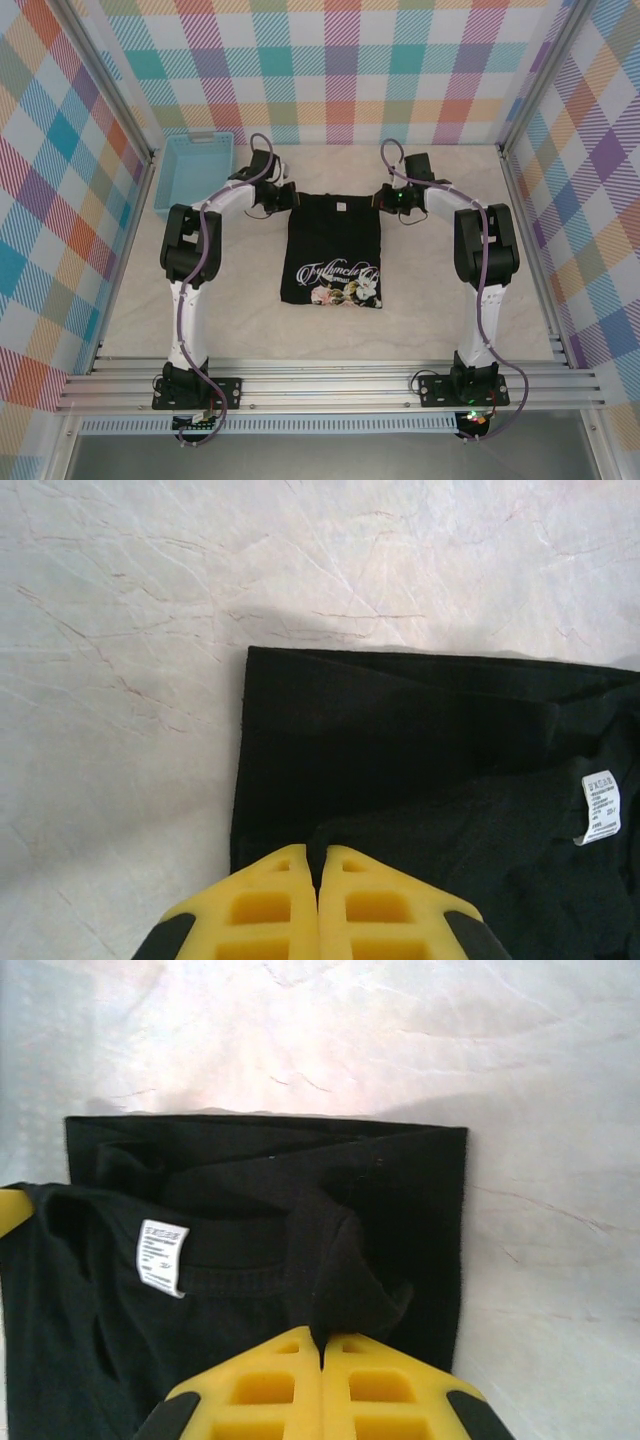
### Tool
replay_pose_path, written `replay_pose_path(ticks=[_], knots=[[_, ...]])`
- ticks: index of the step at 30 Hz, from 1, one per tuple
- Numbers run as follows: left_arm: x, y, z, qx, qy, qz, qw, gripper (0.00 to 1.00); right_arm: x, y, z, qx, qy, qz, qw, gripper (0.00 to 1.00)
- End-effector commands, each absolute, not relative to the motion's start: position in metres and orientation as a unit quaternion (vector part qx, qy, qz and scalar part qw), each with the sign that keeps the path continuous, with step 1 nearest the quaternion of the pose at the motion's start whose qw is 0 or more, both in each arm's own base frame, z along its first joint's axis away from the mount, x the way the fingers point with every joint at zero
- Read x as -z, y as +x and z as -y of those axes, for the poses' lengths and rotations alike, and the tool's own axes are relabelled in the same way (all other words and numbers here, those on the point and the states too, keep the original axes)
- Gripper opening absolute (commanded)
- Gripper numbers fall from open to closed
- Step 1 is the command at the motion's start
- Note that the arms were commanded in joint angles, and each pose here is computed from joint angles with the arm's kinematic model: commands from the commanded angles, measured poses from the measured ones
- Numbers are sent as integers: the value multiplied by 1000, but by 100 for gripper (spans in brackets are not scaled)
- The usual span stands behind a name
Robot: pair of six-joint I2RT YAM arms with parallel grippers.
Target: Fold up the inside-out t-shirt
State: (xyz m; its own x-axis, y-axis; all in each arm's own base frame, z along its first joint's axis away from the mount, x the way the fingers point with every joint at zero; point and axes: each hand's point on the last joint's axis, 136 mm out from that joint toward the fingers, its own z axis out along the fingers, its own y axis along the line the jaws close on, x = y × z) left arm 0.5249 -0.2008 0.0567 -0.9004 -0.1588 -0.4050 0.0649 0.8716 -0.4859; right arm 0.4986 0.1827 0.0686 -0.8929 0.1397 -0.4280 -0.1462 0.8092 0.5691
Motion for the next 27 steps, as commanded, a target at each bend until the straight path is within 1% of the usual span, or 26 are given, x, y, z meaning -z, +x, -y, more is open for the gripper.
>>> replay_pose_path(ticks=[1, 8, 9, 11, 14, 18, 20, 22, 23, 27], knots=[[-65, 527, 193, 265, -29, -936, 231, 0, -101, 505, -199, -354, -50, -894, 272, 0], [-81, 524, 186, 291, -39, -925, 241, 0, -105, 512, -213, -395, -79, -870, 284, 0], [-88, 529, 186, 299, -36, -919, 256, 0, -103, 514, -214, -395, -78, -870, 284, 0], [-91, 529, 183, 303, -40, -916, 261, 0, -93, 521, -212, -384, -66, -878, 278, 0], [-89, 529, 177, 302, -48, -915, 262, 0, -65, 534, -202, -343, -28, -907, 244, 0], [-81, 528, 174, 296, -55, -919, 256, 0, -35, 545, -193, -306, 3, -929, 206, 9], [-76, 527, 172, 291, -56, -921, 252, 0, -29, 548, -191, -294, 6, -935, 200, 13], [-74, 527, 170, 286, -57, -924, 249, 0, -27, 548, -189, -288, 1, -936, 200, 20], [-74, 528, 169, 285, -57, -924, 249, 1, -28, 547, -188, -284, -2, -937, 202, 22], [-78, 529, 167, 279, -59, -925, 253, 21, -42, 545, -184, -269, -20, -937, 222, 35]])
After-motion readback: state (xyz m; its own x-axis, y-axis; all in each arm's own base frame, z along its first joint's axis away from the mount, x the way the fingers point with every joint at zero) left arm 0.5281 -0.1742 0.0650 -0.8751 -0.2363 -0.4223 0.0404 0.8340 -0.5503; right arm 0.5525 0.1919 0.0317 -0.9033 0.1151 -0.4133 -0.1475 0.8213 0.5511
